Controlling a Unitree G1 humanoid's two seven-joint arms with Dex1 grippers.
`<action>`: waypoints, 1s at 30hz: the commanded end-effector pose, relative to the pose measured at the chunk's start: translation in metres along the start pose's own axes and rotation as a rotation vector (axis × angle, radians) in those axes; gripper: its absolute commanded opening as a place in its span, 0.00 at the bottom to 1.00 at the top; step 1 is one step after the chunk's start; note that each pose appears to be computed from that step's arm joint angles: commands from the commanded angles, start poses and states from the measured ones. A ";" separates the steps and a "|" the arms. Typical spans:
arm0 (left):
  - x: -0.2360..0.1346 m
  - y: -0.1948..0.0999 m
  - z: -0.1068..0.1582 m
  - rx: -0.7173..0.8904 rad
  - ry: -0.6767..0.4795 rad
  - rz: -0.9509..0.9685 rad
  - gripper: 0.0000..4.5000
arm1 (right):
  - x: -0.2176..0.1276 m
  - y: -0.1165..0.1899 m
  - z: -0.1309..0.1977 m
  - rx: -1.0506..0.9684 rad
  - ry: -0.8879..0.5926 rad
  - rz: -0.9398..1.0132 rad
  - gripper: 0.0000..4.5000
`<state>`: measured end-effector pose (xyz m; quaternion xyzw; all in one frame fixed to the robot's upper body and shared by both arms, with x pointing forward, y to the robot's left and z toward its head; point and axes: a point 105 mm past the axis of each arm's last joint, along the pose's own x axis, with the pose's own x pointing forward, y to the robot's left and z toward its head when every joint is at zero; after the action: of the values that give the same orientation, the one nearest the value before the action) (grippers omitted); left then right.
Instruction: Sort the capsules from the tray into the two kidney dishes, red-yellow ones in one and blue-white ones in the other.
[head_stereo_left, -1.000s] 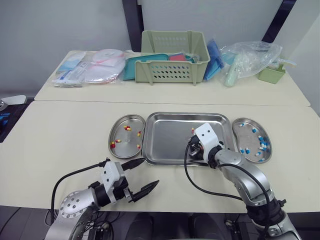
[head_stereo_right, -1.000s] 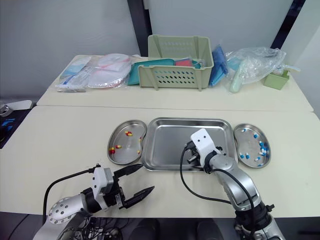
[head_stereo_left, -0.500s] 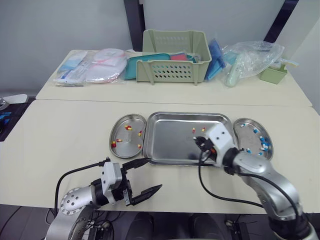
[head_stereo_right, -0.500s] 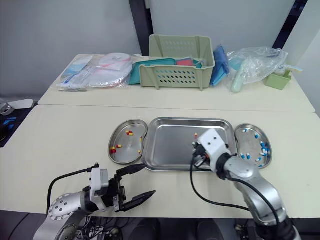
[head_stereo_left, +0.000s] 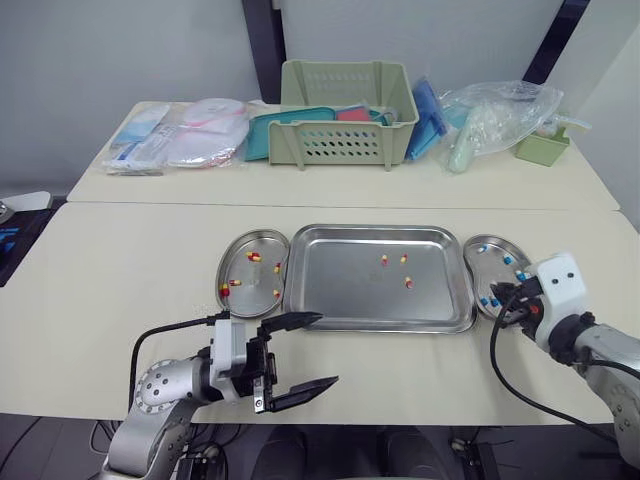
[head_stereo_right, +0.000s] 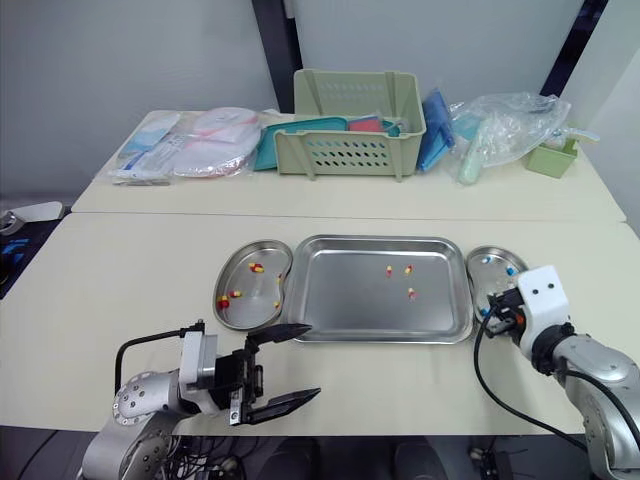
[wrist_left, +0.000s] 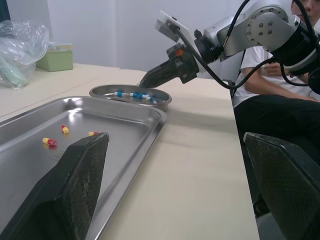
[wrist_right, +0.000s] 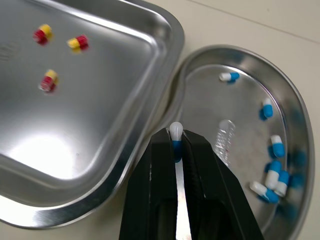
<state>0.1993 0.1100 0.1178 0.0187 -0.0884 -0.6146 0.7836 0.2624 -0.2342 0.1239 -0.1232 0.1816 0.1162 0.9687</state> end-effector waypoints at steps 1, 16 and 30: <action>0.005 -0.002 0.010 0.019 -0.039 -0.024 1.00 | -0.003 -0.013 0.003 0.022 -0.028 -0.076 0.00; -0.002 0.007 0.019 0.042 -0.040 0.093 1.00 | -0.009 -0.027 0.008 -0.015 -0.070 -0.128 0.97; -0.135 0.073 0.018 0.046 0.260 0.842 1.00 | -0.050 -0.029 0.001 -0.264 -0.172 0.206 1.00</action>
<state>0.2344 0.2311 0.1303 0.0577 -0.0240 -0.2900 0.9550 0.2295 -0.2643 0.1369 -0.2039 0.1089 0.2346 0.9442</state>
